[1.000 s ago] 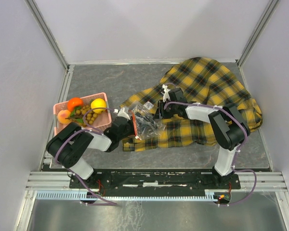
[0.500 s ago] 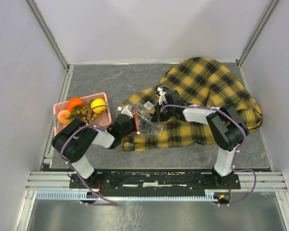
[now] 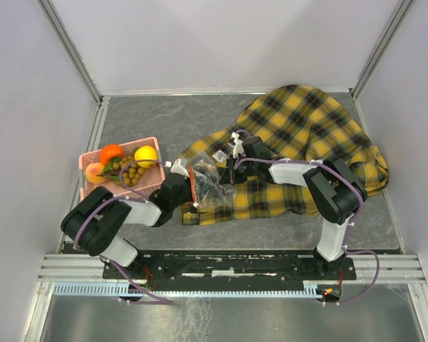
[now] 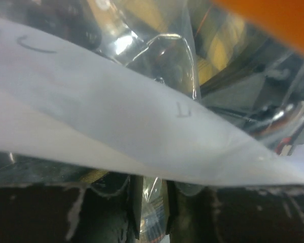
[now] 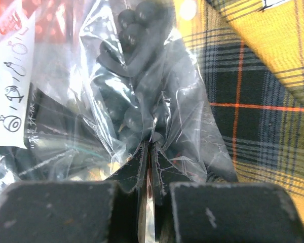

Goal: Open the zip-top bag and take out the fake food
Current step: Pick up the fake fruit from the zipper food storage bag.

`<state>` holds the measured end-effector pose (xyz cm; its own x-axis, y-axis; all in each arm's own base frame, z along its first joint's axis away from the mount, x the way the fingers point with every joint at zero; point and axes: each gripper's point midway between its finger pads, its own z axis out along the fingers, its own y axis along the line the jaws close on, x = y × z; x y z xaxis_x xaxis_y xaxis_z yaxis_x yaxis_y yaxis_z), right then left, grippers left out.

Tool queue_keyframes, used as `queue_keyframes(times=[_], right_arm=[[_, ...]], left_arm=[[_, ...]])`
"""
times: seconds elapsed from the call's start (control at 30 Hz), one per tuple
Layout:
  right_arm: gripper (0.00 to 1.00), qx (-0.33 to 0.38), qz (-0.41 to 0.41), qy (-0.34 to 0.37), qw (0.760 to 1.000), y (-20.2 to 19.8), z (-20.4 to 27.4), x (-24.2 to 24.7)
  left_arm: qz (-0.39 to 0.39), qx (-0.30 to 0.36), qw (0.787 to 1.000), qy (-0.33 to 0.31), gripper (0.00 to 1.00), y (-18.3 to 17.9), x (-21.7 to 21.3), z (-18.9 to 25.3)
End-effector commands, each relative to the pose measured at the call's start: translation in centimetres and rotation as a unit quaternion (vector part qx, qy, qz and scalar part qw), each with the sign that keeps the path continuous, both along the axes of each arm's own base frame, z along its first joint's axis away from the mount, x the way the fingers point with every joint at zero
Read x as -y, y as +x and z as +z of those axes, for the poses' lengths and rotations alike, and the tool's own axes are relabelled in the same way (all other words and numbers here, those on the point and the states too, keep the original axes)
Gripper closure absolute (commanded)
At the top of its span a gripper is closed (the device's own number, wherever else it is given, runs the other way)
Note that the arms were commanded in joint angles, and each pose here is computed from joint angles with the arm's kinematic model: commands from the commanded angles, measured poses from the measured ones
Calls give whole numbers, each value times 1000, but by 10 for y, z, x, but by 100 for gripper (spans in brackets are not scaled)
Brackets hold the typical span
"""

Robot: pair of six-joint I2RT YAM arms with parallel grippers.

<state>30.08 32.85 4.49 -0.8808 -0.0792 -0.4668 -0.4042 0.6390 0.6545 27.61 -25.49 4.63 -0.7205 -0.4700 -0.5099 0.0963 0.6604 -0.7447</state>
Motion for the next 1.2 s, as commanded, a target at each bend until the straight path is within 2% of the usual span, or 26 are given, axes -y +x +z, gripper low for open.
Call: queue_keyframes(times=[0.0,0.17,0.4,0.43,0.53,0.83,0.87,1.0,1.07,1.17], right_arm=[[91,-16,16,27,999,-13,8,-11],[91,-12,11,24,1000,-13,8,-8],[85,-8,7,47,999,-11,18,-10],[85,-10,7,48,999,-11,17,-11],[85,-19,5,56,998,-12,14,-13],[85,-21,2,59,998,-11,14,-14],[86,-22,2,60,998,-12,13,-15],[85,-23,2,59,998,-13,12,-13],[81,-21,1,59,998,-13,14,-12],[75,-13,-15,100,995,-7,30,-5]], left_arm=[[41,42,998,0,78,17,-15,23],[34,48,998,4,97,18,-18,25],[10,48,999,5,97,12,-19,20],[6,47,999,1,93,11,-18,20],[-10,38,999,-7,69,6,-14,15],[-28,13,999,-19,64,2,-6,-1],[-27,12,999,-22,67,3,-5,-2],[-23,12,999,-29,91,6,-3,-3],[-20,12,999,-27,97,6,-4,-3],[-23,19,999,-15,97,1,-9,-1]])
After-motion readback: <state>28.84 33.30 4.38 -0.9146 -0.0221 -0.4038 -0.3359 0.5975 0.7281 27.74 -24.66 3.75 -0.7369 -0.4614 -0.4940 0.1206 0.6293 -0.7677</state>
